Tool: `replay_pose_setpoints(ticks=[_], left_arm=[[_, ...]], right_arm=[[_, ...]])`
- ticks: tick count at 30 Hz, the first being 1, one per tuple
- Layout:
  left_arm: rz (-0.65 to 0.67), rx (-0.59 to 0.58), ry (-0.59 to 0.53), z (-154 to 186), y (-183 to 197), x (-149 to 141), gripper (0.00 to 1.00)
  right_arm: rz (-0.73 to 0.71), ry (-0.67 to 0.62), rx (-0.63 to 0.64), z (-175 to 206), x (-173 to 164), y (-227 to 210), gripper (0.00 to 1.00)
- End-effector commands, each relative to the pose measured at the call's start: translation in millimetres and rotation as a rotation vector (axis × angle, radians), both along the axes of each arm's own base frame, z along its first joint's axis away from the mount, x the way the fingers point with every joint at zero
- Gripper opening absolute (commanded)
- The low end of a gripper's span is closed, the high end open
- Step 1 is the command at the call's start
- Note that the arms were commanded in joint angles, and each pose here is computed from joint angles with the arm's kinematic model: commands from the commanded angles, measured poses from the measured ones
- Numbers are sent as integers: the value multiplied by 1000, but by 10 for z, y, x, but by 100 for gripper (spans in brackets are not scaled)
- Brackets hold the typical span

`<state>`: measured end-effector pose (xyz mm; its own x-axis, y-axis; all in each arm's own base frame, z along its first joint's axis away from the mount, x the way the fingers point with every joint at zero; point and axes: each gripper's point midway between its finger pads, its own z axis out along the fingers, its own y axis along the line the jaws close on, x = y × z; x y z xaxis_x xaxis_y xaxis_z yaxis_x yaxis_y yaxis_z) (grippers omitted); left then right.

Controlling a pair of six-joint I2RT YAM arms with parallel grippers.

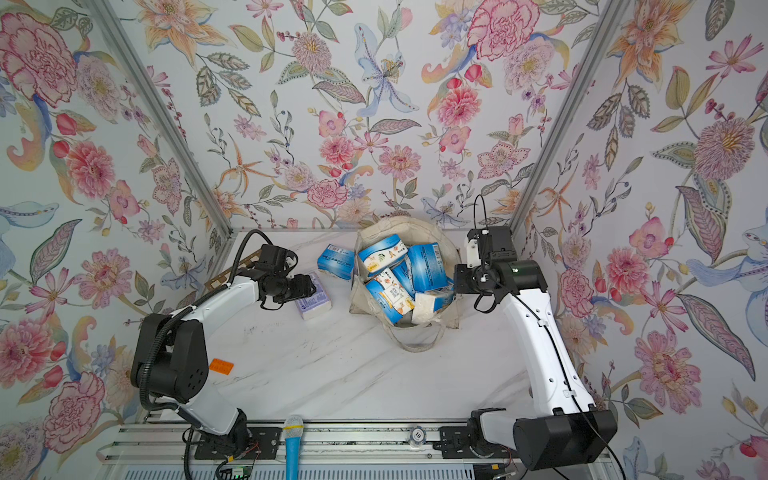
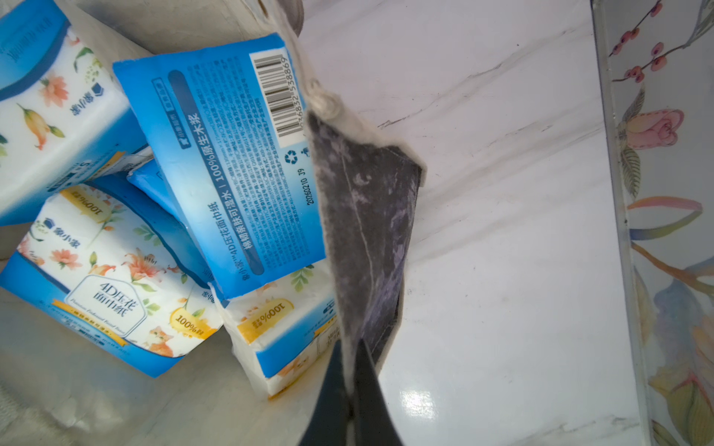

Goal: Put tissues into the canvas bag
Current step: Adjust the pack of facial tissues at the center of the board, then pick up the pack of facial tissues from the center of the board.

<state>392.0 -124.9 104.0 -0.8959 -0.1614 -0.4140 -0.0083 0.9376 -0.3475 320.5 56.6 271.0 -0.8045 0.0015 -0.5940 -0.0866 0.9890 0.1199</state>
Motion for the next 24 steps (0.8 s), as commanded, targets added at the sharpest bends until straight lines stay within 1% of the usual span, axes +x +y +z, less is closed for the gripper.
replay_pose_setpoints(ticks=[1,5,8,12,15,21,24], left_arm=[[40,9,1,75,109,-108,72],[44,1,38,-104,119,-176,68],[53,-6,42,-175,114,-161,67],[52,23,69,-297,151,-155,67],[60,31,68,-353,198,-132,66],[75,5,63,-478,216,-41,58],[84,-17,60,-526,205,-8,45]], right_arm=[[2,-103,4,237,69,-21,0],[9,-101,14,230,90,5,0],[12,-102,16,236,80,13,0],[12,-107,17,252,71,12,0],[10,-106,15,243,65,5,0],[12,-99,16,224,66,11,0],[9,-102,12,228,67,-1,0]])
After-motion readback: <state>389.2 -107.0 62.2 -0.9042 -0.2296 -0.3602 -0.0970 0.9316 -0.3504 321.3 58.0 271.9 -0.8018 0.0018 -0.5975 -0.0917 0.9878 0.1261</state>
